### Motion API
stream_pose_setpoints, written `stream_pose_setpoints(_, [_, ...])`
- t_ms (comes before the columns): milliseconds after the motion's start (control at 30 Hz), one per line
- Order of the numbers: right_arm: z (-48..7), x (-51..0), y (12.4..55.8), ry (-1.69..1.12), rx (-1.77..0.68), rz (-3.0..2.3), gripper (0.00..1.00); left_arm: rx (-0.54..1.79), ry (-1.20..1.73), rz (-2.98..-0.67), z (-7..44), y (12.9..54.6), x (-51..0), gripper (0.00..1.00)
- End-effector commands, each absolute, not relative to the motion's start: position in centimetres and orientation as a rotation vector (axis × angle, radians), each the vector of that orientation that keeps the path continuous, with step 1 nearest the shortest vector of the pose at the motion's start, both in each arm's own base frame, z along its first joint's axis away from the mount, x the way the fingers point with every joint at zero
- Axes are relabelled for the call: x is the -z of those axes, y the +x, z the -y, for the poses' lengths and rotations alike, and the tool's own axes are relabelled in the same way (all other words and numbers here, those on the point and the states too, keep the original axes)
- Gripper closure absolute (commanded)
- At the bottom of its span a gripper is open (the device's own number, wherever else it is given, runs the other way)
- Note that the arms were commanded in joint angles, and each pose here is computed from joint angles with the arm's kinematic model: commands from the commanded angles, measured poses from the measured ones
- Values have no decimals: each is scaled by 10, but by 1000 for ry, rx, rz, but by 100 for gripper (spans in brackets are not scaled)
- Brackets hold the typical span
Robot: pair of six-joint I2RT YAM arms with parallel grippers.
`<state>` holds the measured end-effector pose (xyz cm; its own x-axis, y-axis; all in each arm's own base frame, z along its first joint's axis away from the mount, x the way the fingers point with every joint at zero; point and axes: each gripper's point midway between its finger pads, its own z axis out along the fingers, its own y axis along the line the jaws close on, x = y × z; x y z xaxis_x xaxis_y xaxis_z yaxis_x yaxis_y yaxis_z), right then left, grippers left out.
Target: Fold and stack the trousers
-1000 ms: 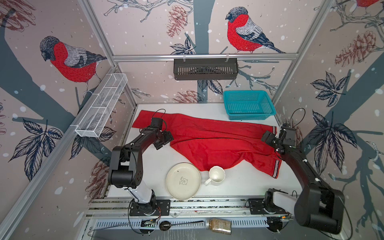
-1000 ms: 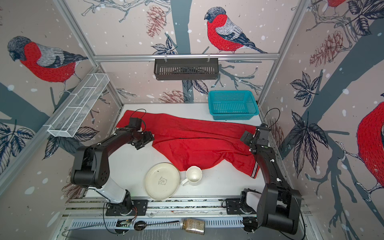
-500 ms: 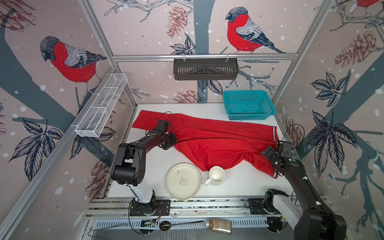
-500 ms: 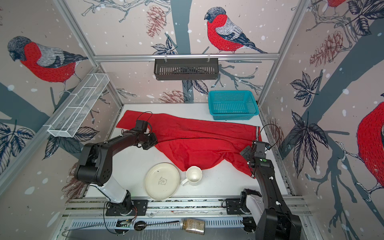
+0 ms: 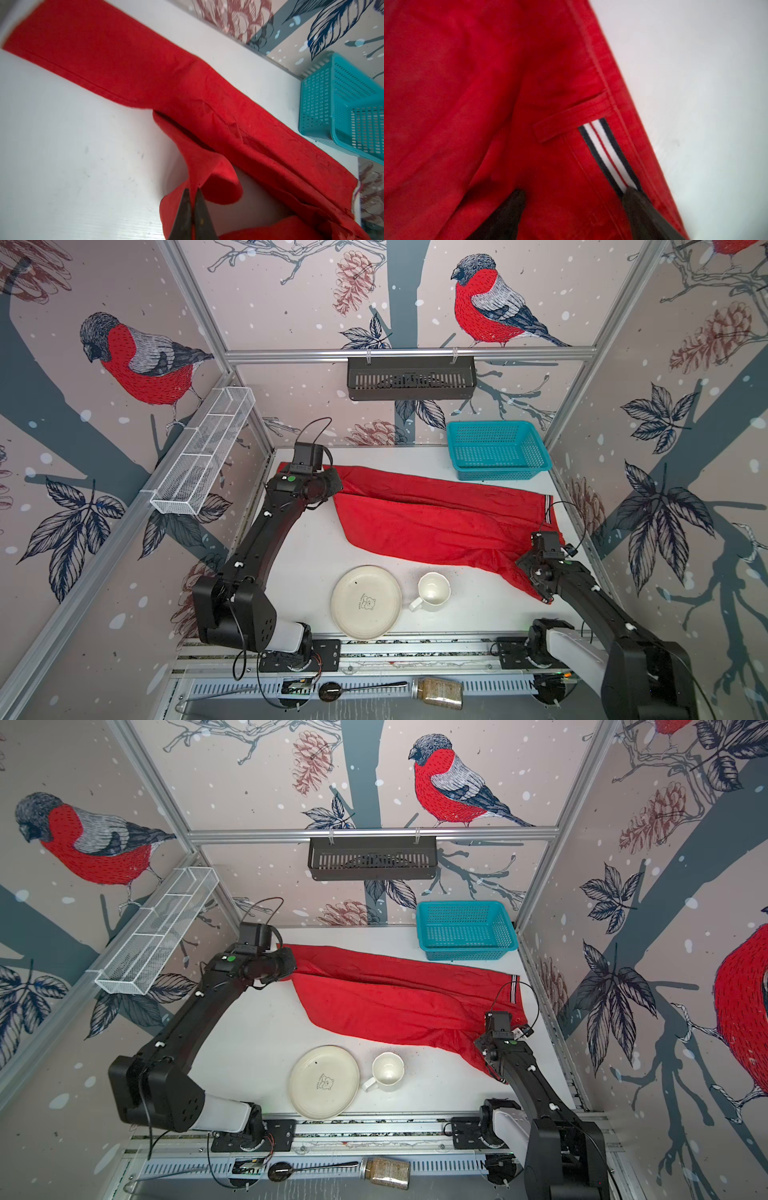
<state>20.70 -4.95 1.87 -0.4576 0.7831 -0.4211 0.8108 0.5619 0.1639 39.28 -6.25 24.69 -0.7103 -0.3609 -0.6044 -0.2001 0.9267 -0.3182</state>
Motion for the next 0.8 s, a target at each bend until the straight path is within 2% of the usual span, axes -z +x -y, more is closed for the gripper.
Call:
stream_pose_setpoints(0, [56,-8,187,1370,170,-2360,22,7,-313,-2380,29,389,-264,100])
stream_pose_setpoints(100, [64,-17,190,1354,217,-2325,22,-127,-300,-2399,17,393,-273,100])
stream_pose_setpoints(433, [78,-19,188,1376,299,-2282,23,97,-126,-2532,108,426,-196,97])
stream_pose_setpoints(600, [80,-23,187,1378,301,-2259,24,61,-69,-2606,126,457,-153,93])
stream_pose_setpoints(767, [76,-20,185,1386,280,-2265,24,134,61,-2643,171,483,-126,88])
